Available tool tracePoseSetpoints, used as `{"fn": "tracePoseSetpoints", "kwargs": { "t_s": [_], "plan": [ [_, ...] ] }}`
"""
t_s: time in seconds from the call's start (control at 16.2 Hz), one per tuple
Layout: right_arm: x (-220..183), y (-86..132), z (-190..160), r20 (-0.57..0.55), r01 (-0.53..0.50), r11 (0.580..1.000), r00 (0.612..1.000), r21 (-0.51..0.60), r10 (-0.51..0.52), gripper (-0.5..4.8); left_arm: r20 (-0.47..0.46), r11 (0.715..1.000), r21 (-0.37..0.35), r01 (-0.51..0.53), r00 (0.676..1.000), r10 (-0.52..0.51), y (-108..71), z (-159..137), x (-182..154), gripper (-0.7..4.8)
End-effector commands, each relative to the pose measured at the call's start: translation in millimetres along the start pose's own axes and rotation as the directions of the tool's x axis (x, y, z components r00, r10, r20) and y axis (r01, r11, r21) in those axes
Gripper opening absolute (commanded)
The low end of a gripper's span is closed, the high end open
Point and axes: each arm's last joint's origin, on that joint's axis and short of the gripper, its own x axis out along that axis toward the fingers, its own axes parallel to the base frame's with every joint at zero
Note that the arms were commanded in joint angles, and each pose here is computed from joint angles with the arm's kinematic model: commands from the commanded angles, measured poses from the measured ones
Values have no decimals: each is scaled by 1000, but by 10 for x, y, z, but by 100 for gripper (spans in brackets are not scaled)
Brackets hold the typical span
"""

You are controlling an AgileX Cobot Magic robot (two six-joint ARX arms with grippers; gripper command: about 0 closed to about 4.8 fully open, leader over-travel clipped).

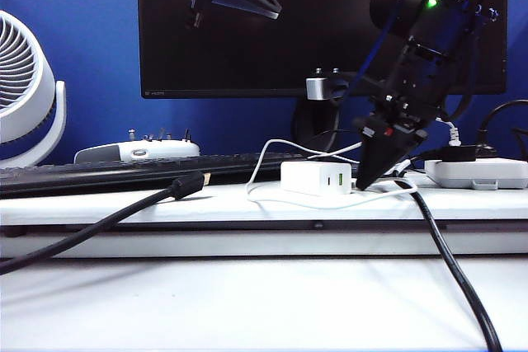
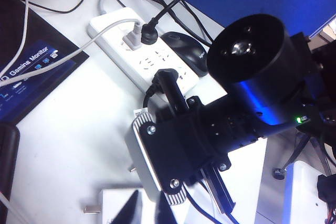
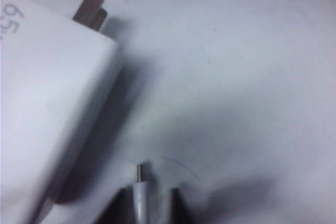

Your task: Pick up the Type-C charging cable and the charging base, insert one end of the Type-C charger into the corresponding slot on the base, and finally place the plugged-in charger back on the table.

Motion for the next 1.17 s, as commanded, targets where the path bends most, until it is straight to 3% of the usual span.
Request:
{"fn": "tracePoseSetpoints", "kwargs": {
  "t_s": [0.06, 0.31, 0.43, 0.55, 0.68, 0.74, 0.86, 1.05, 1.17],
  "plan": [
    [-16, -5, 10, 4, 3, 1000, 1000, 3, -3, 1, 9, 1000, 8, 2, 1000, -2, -27, 22, -32, 50],
    [-175, -8, 50, 42, 30, 999, 999, 22, -30, 1, 9, 1000, 9, 2, 1000, -2, -28, 23, -33, 50],
    [-677, 32, 120, 145, 97, 995, 985, 11, -97, 1, 9, 1000, 8, 2, 1000, -2, -28, 23, -33, 50],
    [-1278, 126, 136, 282, 188, 982, 942, 6, -182, 1, 10, 1000, 8, 2, 1000, -2, -28, 23, -33, 50],
    [-1520, 181, 124, 342, 227, 974, 915, 7, -216, 1, 5, 1000, 4, 3, 1000, -3, -28, 17, -32, 50],
    [-1778, 253, 93, 406, 266, 964, 880, 13, -248, 1, -5, 1000, 9, 4, 1000, -4, -30, 4, -31, 53],
    [-1996, 317, 60, 465, 290, 956, 840, 49, -279, 1, -14, 997, 77, 12, 1000, -11, -51, -2, -9, 54],
    [-2140, 358, 40, 509, 296, 950, 806, 95, -302, 1, -34, 965, 263, 19, 999, -11, -81, -19, 19, 60],
    [-2149, 360, 40, 512, 296, 950, 803, 99, -304, 1, -77, 934, 358, -8, 996, 38, -103, -52, 74, 120]
  ]
}}
